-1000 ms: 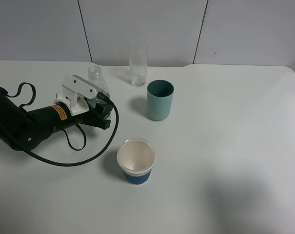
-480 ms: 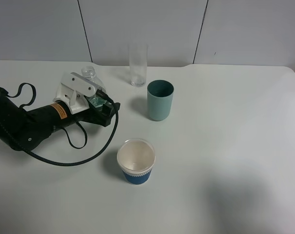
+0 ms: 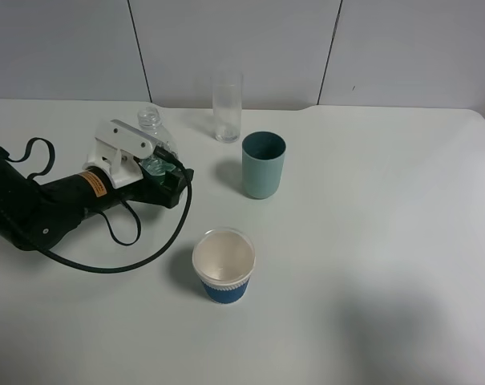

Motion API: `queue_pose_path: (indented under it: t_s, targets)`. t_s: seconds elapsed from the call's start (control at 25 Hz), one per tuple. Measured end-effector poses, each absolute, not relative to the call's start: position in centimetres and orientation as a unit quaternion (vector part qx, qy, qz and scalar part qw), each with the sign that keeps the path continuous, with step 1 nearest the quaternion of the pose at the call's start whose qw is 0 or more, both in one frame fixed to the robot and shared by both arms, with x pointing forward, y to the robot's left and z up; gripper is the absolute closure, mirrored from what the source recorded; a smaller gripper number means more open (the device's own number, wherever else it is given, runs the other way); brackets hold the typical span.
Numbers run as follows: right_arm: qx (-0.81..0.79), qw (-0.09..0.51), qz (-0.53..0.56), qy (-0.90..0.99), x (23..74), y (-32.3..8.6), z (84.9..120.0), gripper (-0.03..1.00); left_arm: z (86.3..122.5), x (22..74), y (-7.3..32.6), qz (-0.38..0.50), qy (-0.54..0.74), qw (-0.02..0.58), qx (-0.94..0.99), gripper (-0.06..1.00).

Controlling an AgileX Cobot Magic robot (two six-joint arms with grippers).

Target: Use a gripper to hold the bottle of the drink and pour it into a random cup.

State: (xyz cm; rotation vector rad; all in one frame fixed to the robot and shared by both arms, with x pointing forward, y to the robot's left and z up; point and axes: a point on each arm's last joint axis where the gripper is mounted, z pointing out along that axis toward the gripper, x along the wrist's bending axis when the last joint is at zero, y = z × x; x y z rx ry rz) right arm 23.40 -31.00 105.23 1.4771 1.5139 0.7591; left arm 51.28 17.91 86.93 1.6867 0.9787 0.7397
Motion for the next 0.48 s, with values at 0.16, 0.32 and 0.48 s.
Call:
queue_pose_path:
  t_s: [0.16, 0.32, 0.48]
  targets:
    - [0.593, 0.432, 0.305, 0.607, 23.4, -31.0, 105.2, 0.23, 88.2, 49.8, 18.9, 0.318, 0.422, 0.501, 0.686, 0.03]
    - [0.593, 0.432, 0.305, 0.607, 23.4, -31.0, 105.2, 0.23, 89.2, 48.6, 19.7, 0.327, 0.433, 0.501, 0.674, 0.03]
    - [0.593, 0.432, 0.305, 0.607, 23.4, -31.0, 105.2, 0.23, 91.3, 46.5, 21.6, 0.357, 0.467, 0.503, 0.634, 0.03]
